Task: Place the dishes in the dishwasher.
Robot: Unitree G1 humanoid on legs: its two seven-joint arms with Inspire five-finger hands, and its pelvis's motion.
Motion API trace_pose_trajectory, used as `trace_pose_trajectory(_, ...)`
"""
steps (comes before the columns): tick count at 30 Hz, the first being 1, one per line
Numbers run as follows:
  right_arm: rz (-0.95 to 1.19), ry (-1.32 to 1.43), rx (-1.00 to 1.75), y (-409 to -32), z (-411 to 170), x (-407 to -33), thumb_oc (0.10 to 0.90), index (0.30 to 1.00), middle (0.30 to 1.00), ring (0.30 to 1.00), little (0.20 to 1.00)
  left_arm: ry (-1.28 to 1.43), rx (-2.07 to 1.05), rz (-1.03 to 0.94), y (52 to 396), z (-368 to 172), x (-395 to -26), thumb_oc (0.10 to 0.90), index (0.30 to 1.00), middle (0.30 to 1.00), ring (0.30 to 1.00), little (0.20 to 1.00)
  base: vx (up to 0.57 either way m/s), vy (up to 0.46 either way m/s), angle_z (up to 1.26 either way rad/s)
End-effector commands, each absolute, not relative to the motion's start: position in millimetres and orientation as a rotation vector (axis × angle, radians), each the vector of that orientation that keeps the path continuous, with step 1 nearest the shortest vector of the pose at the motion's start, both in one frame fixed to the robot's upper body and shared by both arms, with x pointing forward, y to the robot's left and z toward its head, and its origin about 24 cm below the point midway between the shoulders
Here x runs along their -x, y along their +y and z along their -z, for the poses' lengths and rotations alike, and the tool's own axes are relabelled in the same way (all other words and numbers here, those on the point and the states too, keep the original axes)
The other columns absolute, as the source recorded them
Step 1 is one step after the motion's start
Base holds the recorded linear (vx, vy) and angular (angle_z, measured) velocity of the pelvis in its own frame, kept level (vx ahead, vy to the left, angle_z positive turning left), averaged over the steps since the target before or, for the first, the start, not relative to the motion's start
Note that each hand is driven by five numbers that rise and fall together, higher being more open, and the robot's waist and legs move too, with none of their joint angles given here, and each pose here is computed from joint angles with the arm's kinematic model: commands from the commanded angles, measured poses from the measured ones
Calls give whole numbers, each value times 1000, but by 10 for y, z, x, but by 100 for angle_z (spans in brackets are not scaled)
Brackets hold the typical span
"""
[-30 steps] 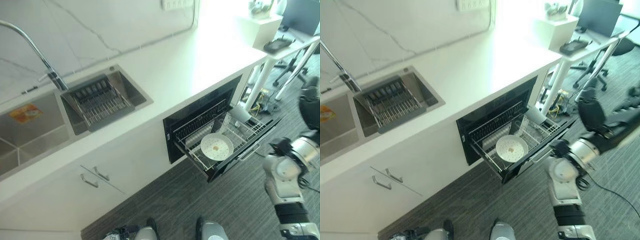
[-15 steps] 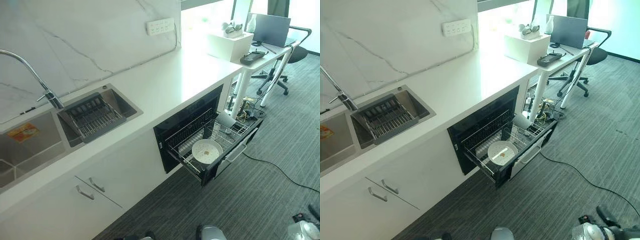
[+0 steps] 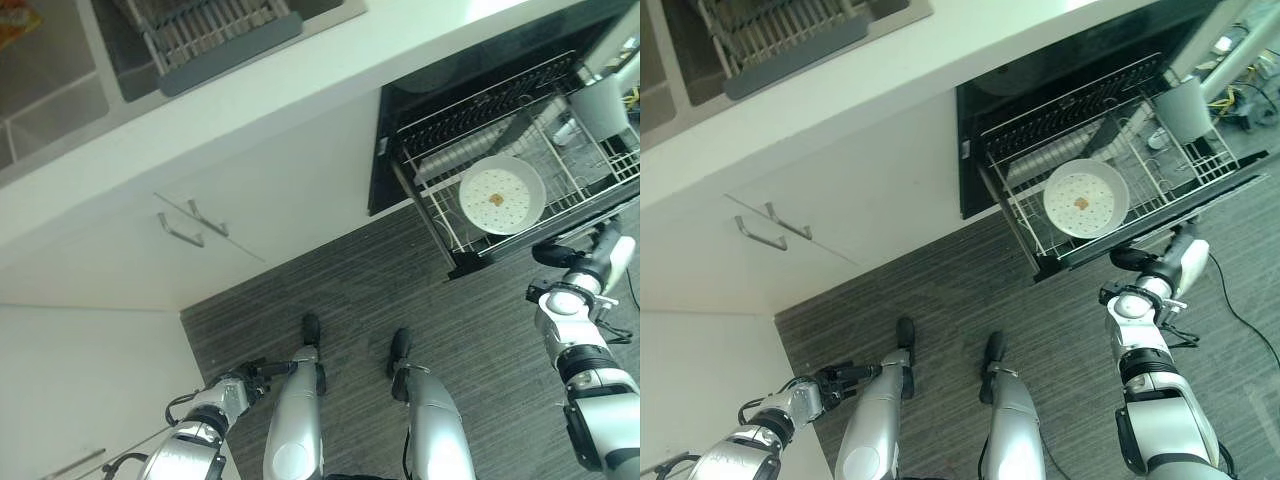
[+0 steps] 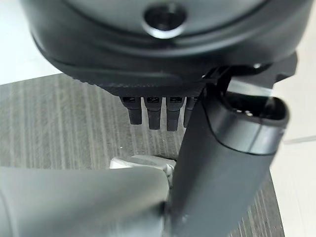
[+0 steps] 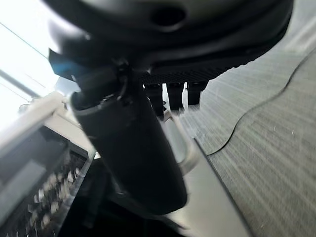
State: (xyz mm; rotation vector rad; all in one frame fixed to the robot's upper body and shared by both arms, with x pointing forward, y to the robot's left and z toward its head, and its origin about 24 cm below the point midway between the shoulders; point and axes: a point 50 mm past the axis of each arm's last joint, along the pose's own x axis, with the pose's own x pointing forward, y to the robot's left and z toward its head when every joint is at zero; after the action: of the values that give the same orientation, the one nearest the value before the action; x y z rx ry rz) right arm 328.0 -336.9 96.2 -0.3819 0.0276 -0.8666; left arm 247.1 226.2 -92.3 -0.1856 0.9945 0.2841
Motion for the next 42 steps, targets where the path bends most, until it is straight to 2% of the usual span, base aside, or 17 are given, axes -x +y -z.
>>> trace_pose_trajectory(1,746,-212,582,-3237,-1531,-3477,800,900,900,900,900,1150,17,-395,2666,1121,-1962,800,900,900,900,900,47,-100,-5)
trace_pose_trajectory(12,723,-421,710,-3011,-2253,-3689,800,900,900,900,900,1116,-112,-403,2897,1029,-1976,800,900,900,900,900,53,-69,16)
trace_pose_trajectory(16,711,-512,735,-2911,-2586,-3725,800,900,900,900,900,1128,-176,-481,3043,988,-1923,800,900,900,900,900,69,-61,8)
trace_pose_trajectory(22,666,-508,678,-2862,-2906,-3802,800,900,900,900,900,1123,-232,-497,3244,946,-1809,800,900,900,900,900,151,-106,20)
trace_pose_trajectory(26,610,-551,745,-2656,-3221,-3872,800,900,900,900,900,1078,-277,-479,3308,920,-1775,800,900,900,900,900,49,37,21)
trace_pose_trajectory(30,596,-610,735,-2551,-3546,-3833,800,900,900,900,900,1084,-183,-540,3334,927,-1711,800,900,900,900,900,-13,18,-8)
trace_pose_trajectory(35,576,-550,652,-2599,-3442,-3859,800,900,900,900,900,1005,-130,-509,3302,897,-1791,800,900,900,900,900,-66,-20,3)
trace_pose_trajectory(37,537,-515,547,-2685,-3352,-3859,800,900,900,900,900,874,-33,-444,3188,874,-1912,800,900,900,900,900,-177,33,-1)
trace_pose_trajectory(38,487,-508,505,-2687,-3239,-3872,800,900,900,900,900,822,-11,-411,3115,833,-2006,800,900,900,900,900,-82,65,3)
trace_pose_trajectory(41,313,-425,651,-2510,-2592,-3931,800,900,900,900,900,693,33,-338,2843,684,-2325,800,900,900,900,900,-99,107,5)
trace_pose_trajectory(42,283,-394,640,-2470,-2384,-3919,800,900,900,900,900,701,2,-336,2825,698,-2309,800,900,900,900,900,-93,58,-5)
